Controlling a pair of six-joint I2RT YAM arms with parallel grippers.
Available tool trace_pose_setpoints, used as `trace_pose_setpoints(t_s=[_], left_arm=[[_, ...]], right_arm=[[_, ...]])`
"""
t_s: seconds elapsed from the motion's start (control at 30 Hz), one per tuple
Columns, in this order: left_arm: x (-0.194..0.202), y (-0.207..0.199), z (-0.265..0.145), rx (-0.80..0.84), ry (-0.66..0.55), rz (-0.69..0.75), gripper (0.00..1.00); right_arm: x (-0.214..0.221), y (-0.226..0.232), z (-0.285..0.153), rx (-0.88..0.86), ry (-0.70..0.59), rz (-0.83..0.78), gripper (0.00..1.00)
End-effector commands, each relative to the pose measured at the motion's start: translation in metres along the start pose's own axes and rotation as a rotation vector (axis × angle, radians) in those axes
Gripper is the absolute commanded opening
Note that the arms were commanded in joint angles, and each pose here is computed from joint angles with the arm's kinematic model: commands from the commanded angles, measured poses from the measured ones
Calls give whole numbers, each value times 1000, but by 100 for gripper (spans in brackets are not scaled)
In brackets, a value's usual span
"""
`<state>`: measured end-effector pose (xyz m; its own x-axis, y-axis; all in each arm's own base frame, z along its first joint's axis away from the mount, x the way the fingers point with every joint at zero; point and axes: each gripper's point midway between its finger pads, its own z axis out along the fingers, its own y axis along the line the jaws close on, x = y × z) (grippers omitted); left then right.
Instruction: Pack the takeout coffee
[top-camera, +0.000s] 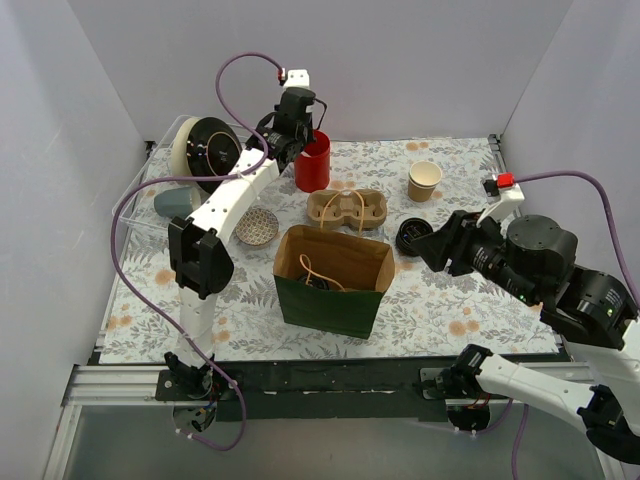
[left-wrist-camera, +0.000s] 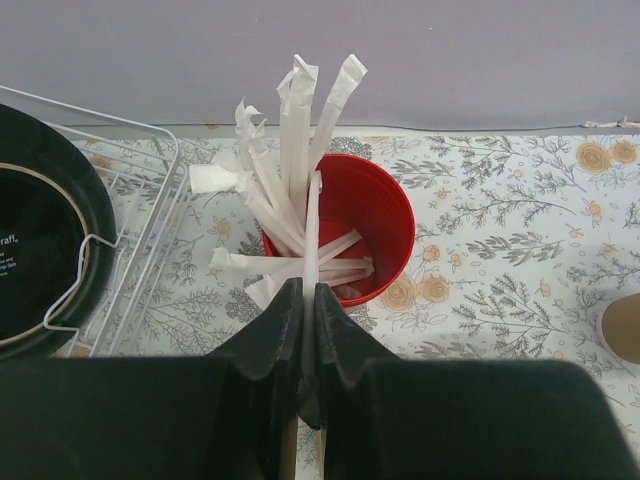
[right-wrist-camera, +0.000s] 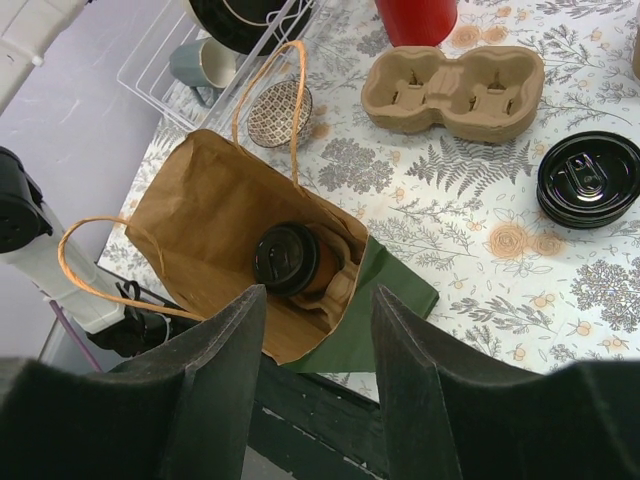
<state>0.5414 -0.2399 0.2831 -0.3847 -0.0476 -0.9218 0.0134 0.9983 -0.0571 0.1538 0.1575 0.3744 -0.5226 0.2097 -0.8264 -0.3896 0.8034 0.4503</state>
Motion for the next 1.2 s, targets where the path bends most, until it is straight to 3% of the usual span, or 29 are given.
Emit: trace_pose_setpoints(t_s=[0.0,0.23,0.57,0.7,0.83,0.97,1.17], left_arm=[[-33,-1,-32,35,-55,-28,0],[-41,-10,-61,91,-55,-34,0],[-111,-9,-133,188,-195,-172,0],[-145,-7,-185,294,-256,-267,0],[-170,-6,-279,538,-303,-377,0],[-166,10,-354,686,-294,-472,0],[-109,21,-422,845,-106,-519,0]], right_arm=[[-11,2,-8,-9,-46,25,54],[-13,4,-6,-11,-43,13,54],[-25,16,-8,-60,-77,32,54],[-25,17,-10,-72,-88,67,54],[-27,13,-16,-66,-114,89,53],[-32,4,-28,-43,-153,114,53],[-27,-5,-40,-22,-155,138,53]])
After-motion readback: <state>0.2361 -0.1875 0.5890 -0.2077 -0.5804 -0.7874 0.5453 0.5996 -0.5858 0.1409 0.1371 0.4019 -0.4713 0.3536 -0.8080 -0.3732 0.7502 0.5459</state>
